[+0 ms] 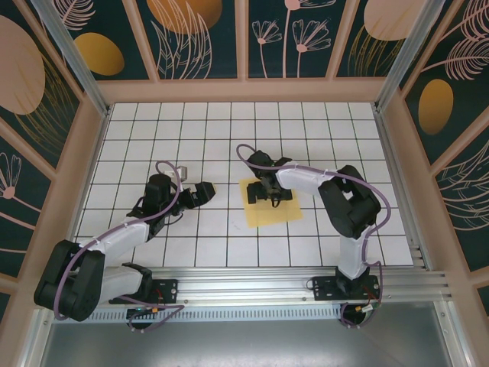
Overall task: Fold a paper plane with a square sheet of paper (pick it up from the middle)
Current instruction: Fold the square sheet of paper in half at the center of the table.
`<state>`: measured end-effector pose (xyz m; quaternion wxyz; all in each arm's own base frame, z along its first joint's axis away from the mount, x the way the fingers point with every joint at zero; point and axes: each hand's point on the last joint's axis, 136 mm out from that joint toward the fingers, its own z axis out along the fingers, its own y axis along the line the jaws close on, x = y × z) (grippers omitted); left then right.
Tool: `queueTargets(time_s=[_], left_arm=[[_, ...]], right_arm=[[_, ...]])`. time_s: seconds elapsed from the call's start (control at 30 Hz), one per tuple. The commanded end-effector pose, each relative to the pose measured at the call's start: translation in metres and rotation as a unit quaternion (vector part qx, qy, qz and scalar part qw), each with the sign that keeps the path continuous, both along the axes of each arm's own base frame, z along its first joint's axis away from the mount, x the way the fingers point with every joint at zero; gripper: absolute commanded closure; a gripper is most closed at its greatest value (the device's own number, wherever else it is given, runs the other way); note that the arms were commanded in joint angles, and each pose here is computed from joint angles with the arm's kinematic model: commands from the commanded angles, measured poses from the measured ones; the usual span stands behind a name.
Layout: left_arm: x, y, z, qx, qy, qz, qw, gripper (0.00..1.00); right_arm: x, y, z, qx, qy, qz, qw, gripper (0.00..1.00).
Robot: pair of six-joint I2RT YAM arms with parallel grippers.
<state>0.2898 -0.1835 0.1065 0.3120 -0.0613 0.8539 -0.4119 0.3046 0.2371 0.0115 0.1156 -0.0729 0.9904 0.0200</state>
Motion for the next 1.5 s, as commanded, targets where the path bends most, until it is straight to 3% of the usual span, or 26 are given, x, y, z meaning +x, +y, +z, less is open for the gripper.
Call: queueTargets(time_s=[0.0, 0.1, 0.27, 0.6, 0.73, 0.9, 1.03, 1.27, 1.47], left_arm=[[0.001, -0.006, 0.011, 0.002, -0.013, -0.017, 1.000, 0.01], [0.000, -0.005, 0.010, 0.005, -0.012, -0.018, 1.000, 0.01], [-0.001, -0.004, 0.008, 0.007, -0.009, -0.016, 1.000, 0.01], [-0.002, 0.000, 0.019, 0.005, -0.022, -0.005, 1.000, 0.02], [-0.001, 0.004, 0.025, 0.005, -0.031, 0.008, 0.999, 0.01], [0.002, 0.010, 0.035, 0.006, -0.046, 0.027, 0.999, 0.02], [0.004, 0.012, 0.043, 0.003, -0.057, 0.036, 0.998, 0.01], [0.004, 0.008, 0.041, -0.006, -0.047, 0.028, 0.998, 0.01], [0.002, -0.003, 0.038, -0.012, -0.035, -0.004, 0.999, 0.02]], right_arm=[[-0.039, -0.024, -0.054, -0.041, 0.082, -0.006, 0.996, 0.04], [-0.036, -0.019, -0.047, -0.031, 0.076, -0.004, 0.997, 0.13], [-0.018, -0.011, -0.022, -0.023, 0.042, -0.005, 0.999, 0.17], [0.007, 0.023, 0.055, 0.075, -0.022, -0.005, 0.997, 0.61], [0.009, 0.042, 0.084, 0.154, -0.041, -0.004, 0.987, 0.69], [0.008, 0.076, 0.126, 0.313, -0.049, 0.002, 0.949, 0.69], [0.009, 0.075, 0.132, 0.382, -0.046, -0.030, 0.923, 0.68], [0.000, 0.049, 0.071, 0.374, -0.013, -0.105, 0.921, 0.64], [-0.008, 0.019, 0.037, 0.316, -0.007, -0.136, 0.939, 0.56]])
